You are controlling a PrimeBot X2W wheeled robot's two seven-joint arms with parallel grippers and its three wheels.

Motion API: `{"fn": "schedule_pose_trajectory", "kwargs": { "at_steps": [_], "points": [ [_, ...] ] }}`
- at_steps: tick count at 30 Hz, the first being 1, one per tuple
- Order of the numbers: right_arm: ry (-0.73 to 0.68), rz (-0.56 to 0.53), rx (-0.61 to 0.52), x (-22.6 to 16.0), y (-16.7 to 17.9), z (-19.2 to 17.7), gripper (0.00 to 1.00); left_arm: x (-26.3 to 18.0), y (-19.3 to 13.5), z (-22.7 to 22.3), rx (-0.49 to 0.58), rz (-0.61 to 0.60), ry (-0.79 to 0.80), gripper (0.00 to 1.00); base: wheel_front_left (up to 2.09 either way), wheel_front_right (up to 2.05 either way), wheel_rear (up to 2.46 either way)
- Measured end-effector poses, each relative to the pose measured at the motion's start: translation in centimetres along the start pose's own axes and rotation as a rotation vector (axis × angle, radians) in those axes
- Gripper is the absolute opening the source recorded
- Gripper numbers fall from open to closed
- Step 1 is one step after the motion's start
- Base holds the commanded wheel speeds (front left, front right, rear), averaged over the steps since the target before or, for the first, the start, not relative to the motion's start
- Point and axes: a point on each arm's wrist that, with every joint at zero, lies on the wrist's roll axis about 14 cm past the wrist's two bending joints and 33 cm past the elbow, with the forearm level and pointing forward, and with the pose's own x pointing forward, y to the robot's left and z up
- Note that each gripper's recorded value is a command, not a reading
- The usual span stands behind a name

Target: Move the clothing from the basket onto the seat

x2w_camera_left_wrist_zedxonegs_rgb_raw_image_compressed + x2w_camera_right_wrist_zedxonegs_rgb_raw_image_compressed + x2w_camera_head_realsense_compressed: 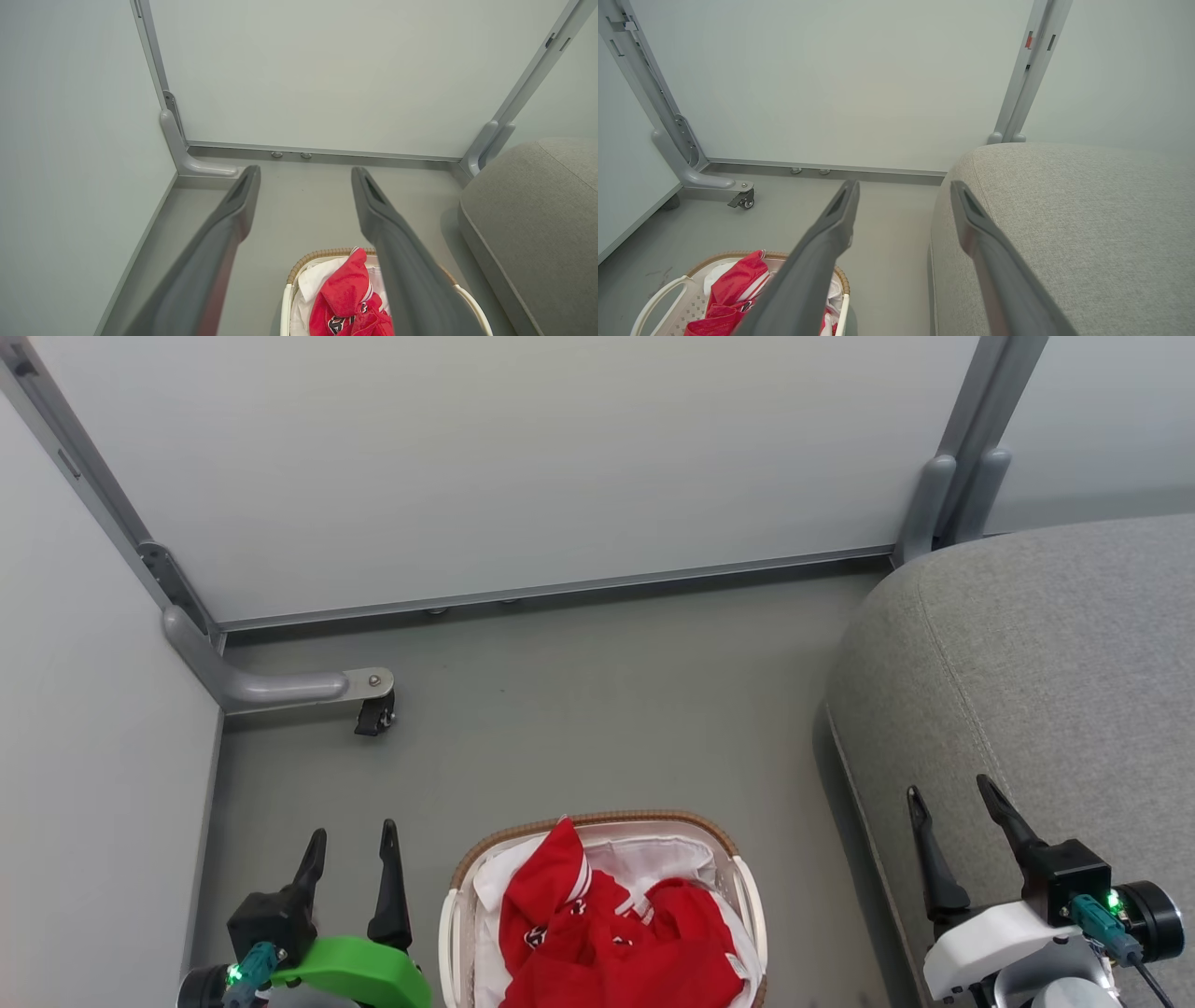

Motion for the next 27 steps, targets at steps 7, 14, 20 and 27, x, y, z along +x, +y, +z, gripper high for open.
{"fn": "schedule_pose_trajectory", "kwargs": {
  "at_steps": [7, 14, 20, 27],
  "points": [
    [0.008, -0.001, 0.0, 0.5, -0.1, -0.3, 1.0, 1.1, -1.1, -0.3, -0.006, -0.038, 0.013, 1.0, 0.0, 0.0, 0.0],
    [0.017, -0.01, 0.002, 2.1, -0.5, -0.8, 1.0, 3.3, -3.3, -1.9, 0.001, -0.119, 0.073, 1.0, 0.0, 0.0, 0.0],
    [0.019, -0.006, 0.007, 4.3, -0.6, -1.3, 1.0, 4.8, -4.7, -6.7, 0.035, -0.191, 0.23, 1.0, 0.0, 0.0, 0.0],
    [0.035, -0.012, 0.026, 7.2, -1.0, -2.9, 1.0, 5.1, -5.6, -14.3, 0.09, -0.282, 0.483, 1.0, 0.0, 0.0, 0.0]
  ]
}}
